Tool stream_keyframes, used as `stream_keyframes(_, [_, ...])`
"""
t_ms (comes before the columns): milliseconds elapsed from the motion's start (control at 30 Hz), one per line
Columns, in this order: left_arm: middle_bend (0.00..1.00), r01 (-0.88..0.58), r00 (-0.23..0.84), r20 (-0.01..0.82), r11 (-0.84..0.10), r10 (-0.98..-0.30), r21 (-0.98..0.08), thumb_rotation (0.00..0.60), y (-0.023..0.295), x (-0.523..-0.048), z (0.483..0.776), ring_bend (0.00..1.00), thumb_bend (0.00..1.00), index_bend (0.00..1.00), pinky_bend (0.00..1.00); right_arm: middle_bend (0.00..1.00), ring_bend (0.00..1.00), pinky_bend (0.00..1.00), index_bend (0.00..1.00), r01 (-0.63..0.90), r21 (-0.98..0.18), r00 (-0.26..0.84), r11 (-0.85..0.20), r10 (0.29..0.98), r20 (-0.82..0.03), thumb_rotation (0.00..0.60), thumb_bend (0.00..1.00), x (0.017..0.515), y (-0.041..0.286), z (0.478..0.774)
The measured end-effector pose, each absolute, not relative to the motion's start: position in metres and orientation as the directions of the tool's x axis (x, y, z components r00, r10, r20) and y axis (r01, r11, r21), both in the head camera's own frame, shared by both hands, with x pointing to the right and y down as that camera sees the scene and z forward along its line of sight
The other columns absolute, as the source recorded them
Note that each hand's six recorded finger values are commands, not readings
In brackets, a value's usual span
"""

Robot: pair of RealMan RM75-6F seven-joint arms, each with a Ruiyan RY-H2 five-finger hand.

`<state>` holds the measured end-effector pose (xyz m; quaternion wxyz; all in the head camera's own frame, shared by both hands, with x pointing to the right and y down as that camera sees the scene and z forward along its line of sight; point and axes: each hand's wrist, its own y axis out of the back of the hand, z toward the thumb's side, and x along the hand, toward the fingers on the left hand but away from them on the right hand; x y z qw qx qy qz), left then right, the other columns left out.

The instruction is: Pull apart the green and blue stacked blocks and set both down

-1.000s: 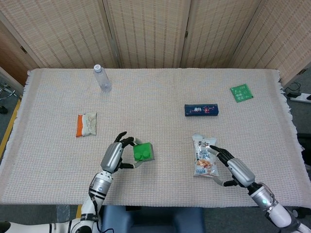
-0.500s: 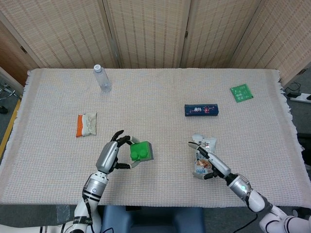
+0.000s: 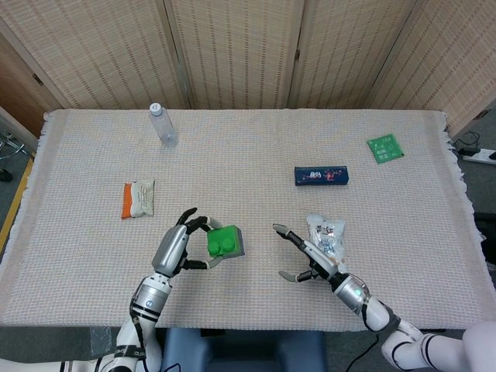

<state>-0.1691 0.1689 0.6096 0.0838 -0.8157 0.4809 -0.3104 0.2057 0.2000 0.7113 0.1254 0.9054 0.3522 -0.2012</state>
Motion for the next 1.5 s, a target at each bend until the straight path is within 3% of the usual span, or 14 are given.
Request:
stream_keyframes(500, [0.86,-0.738,0.315,0.443,-0.510,-0.839,-0.442,0.600,0.162,-0.178,0.620,0.42,0.47,0.74,0.10,0.00,0.04,0.00,0.04,0.710,0.127,0.681,-0.693,0.629,-0.374,0.600,0.36,0.173,0.186,0.702])
stream_keyframes(933, [0.86,-0.734,0.344,0.451,-0.535,-0.824,-0.418,0.600,0.168,-0.169,0.617,0.42,0.47,0.74,0.10,0.00,0.06,0.02,0.12,0.714,0.151,0.678,-0.684,0.623,-0.390,0.600,0.36,0.150,0.176,0.711])
stream_keyframes(1500, [0.86,-0.730,0.355,0.457,-0.547,-0.816,-0.409,0.600,0.172,-0.165,0.619,0.42,0.47,0.74,0.10,0.00,0.07,0.04,0.14,0.698,0.190,0.699,-0.690,0.600,-0.388,0.600,0.36,0.123,0.183,0.713])
